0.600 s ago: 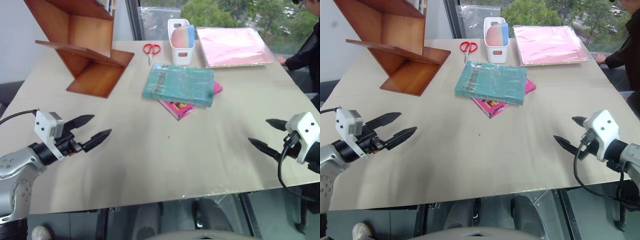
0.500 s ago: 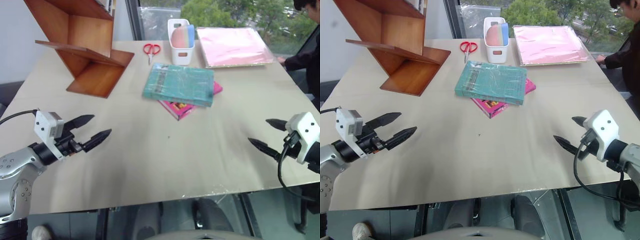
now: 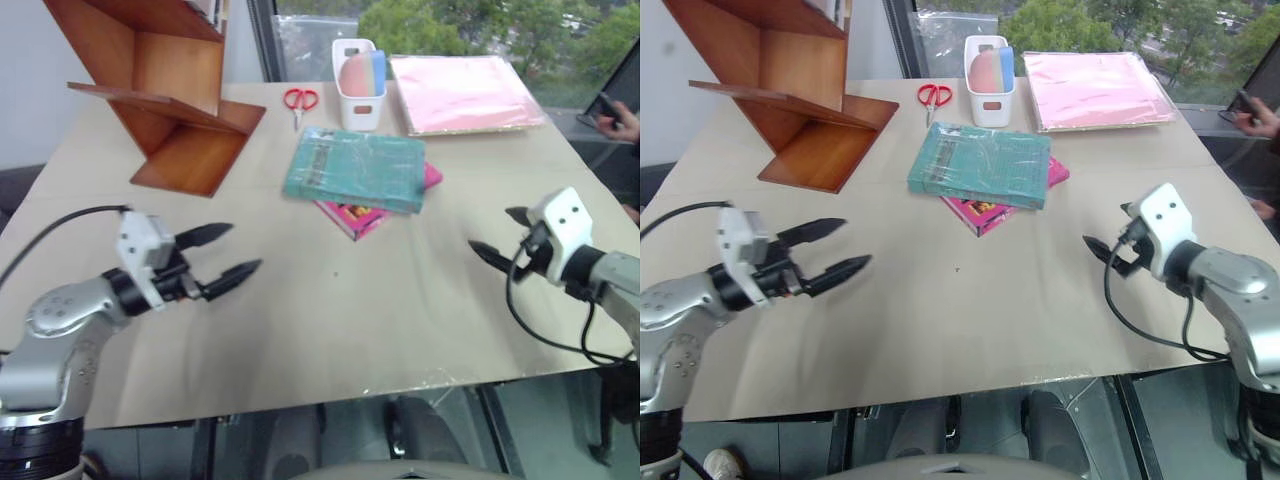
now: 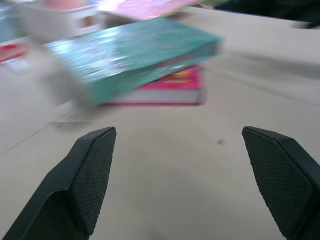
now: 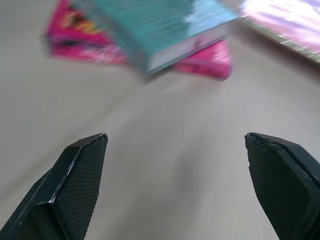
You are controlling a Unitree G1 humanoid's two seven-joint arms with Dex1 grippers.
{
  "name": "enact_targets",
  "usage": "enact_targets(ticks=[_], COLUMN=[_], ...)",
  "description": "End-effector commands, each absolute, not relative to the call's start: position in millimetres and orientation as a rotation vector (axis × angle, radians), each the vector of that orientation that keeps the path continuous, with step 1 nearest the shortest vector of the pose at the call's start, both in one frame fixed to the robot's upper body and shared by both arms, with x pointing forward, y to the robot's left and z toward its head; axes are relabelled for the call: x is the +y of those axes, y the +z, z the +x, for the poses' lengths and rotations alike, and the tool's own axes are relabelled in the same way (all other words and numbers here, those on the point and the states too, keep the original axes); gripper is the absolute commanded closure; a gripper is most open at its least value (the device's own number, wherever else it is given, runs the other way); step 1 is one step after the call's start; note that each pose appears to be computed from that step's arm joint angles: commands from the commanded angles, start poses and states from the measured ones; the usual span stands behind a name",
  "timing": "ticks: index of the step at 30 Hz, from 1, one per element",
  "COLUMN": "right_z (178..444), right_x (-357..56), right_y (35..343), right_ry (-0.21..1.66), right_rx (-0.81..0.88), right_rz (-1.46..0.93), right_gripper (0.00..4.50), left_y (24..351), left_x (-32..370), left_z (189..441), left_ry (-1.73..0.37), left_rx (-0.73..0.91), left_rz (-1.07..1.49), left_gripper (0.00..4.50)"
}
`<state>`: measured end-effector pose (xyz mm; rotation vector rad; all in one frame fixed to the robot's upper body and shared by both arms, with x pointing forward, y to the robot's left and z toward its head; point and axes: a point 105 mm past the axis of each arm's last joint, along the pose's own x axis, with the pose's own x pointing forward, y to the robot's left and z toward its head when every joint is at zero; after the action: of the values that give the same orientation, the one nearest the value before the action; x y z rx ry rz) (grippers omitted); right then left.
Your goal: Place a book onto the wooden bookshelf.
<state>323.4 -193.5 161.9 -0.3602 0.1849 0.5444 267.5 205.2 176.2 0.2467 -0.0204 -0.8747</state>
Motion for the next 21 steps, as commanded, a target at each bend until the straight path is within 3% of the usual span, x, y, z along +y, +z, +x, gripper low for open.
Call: enact_targets(ticks=[1, 2, 6, 9, 13, 21], right_z=[340.7, 348.6, 394.4, 410.0, 411.4, 374.4], right_x=[-194.7, -194.5, -179.4, -160.4, -130.6, -87.9], right_y=[158.8, 156.4, 147.1, 145.6, 144.0, 156.5], right_ry=[0.500, 0.481, 0.399, 0.422, 0.539, 0.783], right_rx=[0.189, 0.192, 0.168, 0.124, 0.069, -0.028], right_rz=[-0.390, -0.404, -0.412, -0.400, -0.406, -0.367], right_gripper=[1.40, 1.53, 3.21, 4.48, 4.48, 4.48], left_y=[187.1, 187.3, 177.9, 174.0, 168.2, 164.7], left_x=[187.5, 183.7, 171.9, 172.3, 178.1, 184.1], left_z=[267.3, 268.4, 270.7, 271.7, 274.7, 273.3], left_ry=[-0.903, -0.904, -0.902, -0.877, -0.825, -0.776], left_rx=[-0.083, -0.092, -0.093, -0.087, -0.068, -0.058], left_rz=[0.279, 0.273, 0.238, 0.227, 0.241, 0.205], left_gripper=[0.00, 0.00, 0.00, 0.00, 0.00, 0.00])
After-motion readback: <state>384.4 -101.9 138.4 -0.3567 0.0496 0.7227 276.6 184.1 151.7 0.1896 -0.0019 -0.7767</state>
